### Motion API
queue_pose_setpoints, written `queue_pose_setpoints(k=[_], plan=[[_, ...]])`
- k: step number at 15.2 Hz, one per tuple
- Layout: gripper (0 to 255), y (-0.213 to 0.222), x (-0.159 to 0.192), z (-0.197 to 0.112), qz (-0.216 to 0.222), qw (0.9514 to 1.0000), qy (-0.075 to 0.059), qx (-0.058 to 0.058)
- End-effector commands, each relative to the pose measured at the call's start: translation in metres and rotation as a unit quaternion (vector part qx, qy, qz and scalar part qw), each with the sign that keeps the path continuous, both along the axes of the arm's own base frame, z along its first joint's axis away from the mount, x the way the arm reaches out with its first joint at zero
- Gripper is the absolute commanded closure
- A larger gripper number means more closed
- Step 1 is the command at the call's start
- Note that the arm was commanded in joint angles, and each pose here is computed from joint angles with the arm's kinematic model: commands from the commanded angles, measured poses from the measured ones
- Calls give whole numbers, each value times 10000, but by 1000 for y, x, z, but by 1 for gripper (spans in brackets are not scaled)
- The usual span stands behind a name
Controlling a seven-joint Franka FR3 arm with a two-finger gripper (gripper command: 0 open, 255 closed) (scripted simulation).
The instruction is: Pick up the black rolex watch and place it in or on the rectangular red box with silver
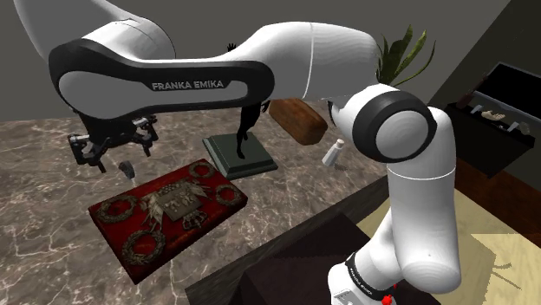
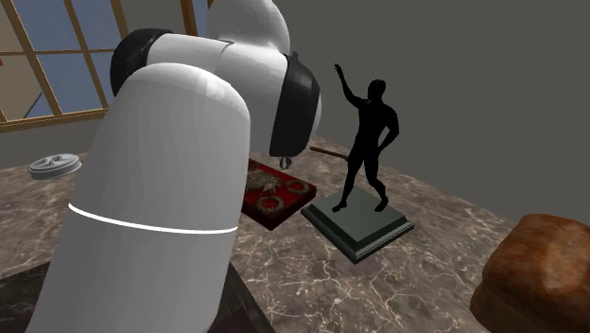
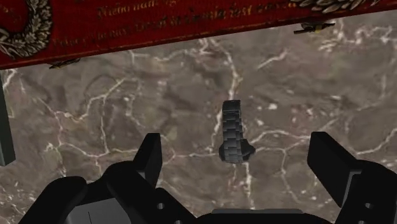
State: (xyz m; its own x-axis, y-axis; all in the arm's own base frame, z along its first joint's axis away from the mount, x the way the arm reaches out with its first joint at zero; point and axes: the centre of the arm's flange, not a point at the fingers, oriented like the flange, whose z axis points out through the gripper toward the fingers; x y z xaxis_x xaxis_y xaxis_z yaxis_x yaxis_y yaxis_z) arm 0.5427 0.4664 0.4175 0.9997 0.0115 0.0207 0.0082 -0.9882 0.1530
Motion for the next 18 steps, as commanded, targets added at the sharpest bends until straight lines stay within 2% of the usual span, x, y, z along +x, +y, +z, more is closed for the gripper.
queue_pose_setpoints(k=[1, 6, 14, 15, 18], plan=[[0, 2, 2, -9, 3, 10000, -5, -3], [0, -3, 2, -38, 3, 10000, -5, -3], [0, -3, 2, -38, 3, 10000, -5, -3], [255, -3, 2, -38, 3, 10000, -5, -3], [255, -3, 2, -38, 3, 10000, -5, -3]])
